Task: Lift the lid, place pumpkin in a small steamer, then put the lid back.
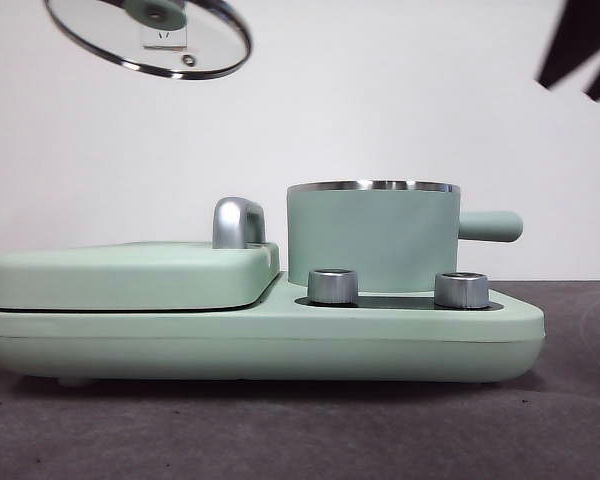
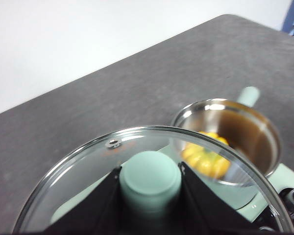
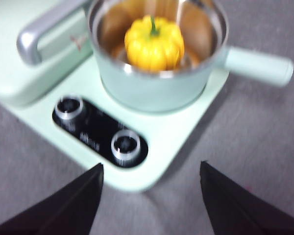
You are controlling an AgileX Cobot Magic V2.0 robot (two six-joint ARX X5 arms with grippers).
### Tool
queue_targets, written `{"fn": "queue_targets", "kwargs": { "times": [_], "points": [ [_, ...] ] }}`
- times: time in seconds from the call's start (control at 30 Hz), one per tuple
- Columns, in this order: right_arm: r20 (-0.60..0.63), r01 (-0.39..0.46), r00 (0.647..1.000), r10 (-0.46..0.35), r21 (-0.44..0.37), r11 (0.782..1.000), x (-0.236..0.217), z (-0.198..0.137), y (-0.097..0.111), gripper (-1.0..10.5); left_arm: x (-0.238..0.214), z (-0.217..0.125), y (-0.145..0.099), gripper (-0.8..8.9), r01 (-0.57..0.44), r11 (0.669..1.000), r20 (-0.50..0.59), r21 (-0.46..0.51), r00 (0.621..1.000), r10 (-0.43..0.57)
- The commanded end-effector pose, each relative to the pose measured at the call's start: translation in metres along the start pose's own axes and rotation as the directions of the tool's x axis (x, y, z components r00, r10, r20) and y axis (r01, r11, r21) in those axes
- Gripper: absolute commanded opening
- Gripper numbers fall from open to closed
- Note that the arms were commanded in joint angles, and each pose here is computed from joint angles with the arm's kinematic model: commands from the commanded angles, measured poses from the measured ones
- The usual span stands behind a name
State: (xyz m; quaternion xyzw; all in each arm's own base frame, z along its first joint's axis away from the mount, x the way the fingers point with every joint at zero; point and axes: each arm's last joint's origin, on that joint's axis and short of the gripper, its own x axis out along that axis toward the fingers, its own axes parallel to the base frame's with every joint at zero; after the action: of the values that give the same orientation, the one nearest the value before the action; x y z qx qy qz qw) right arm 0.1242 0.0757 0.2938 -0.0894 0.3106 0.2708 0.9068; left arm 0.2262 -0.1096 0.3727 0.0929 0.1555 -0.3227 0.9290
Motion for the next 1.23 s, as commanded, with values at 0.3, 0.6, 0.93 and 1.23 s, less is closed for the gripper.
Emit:
{"fn": "queue_targets", "kwargs": {
  "times": [0.3, 0.6, 0.93, 1.23],
  "points": [
    [0.043, -0.008, 0.999, 0.008, 0.005, 1.000, -0.022, -0.020, 0.002, 3.0, 0.054, 0.005, -0.033, 0.10, 0.133, 0.989, 0.063, 0.069, 0.989, -0.137],
    [0.040, -0.009, 0.999, 0.009, 0.006, 1.000, -0.025, -0.022, 0.002, 3.0, 0.102, 0.000, -0.058, 0.10, 0.194, 0.975, 0.138, 0.113, 0.968, -0.208],
    [0.040, -0.008, 0.999, 0.008, 0.006, 1.000, -0.024, -0.022, 0.002, 3.0, 0.138, -0.006, -0.062, 0.10, 0.202, 0.979, 0.259, 0.020, 0.945, -0.200],
    [0.040, -0.008, 0.999, 0.007, 0.006, 1.000, -0.024, -0.022, 0.002, 3.0, 0.168, -0.023, -0.065, 0.10, 0.201, 0.979, 0.273, 0.022, 0.941, -0.200]
  ]
}}
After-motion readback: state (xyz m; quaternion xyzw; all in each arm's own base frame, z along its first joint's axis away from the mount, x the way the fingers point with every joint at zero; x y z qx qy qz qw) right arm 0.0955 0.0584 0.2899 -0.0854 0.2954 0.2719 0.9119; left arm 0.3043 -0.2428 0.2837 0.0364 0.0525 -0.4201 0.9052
